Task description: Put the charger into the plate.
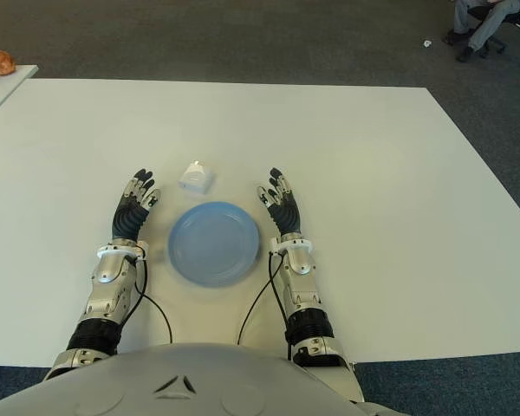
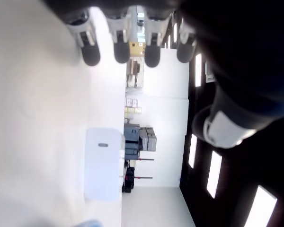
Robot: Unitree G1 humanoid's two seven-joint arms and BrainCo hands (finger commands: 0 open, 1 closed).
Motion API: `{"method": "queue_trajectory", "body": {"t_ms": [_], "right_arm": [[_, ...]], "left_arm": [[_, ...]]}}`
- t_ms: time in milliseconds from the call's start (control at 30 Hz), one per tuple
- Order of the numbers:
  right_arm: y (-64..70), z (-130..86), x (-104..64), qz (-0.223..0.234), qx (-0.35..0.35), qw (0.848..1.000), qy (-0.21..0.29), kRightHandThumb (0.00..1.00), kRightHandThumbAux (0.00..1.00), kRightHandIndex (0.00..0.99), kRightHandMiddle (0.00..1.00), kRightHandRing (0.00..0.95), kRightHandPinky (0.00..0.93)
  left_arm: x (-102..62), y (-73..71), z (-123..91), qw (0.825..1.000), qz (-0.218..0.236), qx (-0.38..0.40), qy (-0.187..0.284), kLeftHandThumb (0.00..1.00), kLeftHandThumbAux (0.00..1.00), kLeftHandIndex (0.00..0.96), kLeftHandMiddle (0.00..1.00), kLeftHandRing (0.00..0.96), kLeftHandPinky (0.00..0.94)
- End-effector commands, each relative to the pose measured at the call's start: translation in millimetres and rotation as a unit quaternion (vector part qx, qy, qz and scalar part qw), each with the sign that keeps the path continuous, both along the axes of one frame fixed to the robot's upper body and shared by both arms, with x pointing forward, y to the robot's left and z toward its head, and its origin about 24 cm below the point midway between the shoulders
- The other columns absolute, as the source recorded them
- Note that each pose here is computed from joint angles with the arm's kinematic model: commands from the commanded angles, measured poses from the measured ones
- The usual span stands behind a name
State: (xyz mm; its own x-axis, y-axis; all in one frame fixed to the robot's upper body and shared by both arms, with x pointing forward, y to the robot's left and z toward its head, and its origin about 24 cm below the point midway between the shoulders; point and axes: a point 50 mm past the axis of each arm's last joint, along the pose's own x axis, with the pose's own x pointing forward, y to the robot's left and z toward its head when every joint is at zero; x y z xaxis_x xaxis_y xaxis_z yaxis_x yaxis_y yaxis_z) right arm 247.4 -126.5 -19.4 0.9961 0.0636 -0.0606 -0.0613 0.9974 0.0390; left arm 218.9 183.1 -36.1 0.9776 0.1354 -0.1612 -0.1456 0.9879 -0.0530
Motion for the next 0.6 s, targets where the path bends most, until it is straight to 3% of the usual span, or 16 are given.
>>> {"method": "queue_trajectory", "body": {"t_ms": [33, 367, 600], "right_arm": [[1.6, -19.6, -13.6, -0.007, 0.006, 0.998, 0.056, 0.036, 0.582, 0.048, 0.064, 0.042, 0.06], [3.1, -20.7, -14.1, -0.009, 0.005, 0.998, 0.06, 0.034, 0.59, 0.053, 0.069, 0.045, 0.061], [4.3, -21.2, -14.5, -0.008, 0.005, 0.998, 0.058, 0.03, 0.594, 0.054, 0.071, 0.048, 0.062]], "left_arm": [[-20.2, 4.5, -26.3, 0.993, 0.039, 0.008, 0.111, 0.21, 0.648, 0.074, 0.1, 0.082, 0.092], [13.2, 7.0, 18.1, 0.993, 0.065, 0.074, 0.068, 0.325, 0.61, 0.09, 0.109, 0.092, 0.125], [31.2, 10.0, 37.8, 0.98, 0.069, 0.167, 0.083, 0.363, 0.547, 0.072, 0.088, 0.08, 0.126]]}}
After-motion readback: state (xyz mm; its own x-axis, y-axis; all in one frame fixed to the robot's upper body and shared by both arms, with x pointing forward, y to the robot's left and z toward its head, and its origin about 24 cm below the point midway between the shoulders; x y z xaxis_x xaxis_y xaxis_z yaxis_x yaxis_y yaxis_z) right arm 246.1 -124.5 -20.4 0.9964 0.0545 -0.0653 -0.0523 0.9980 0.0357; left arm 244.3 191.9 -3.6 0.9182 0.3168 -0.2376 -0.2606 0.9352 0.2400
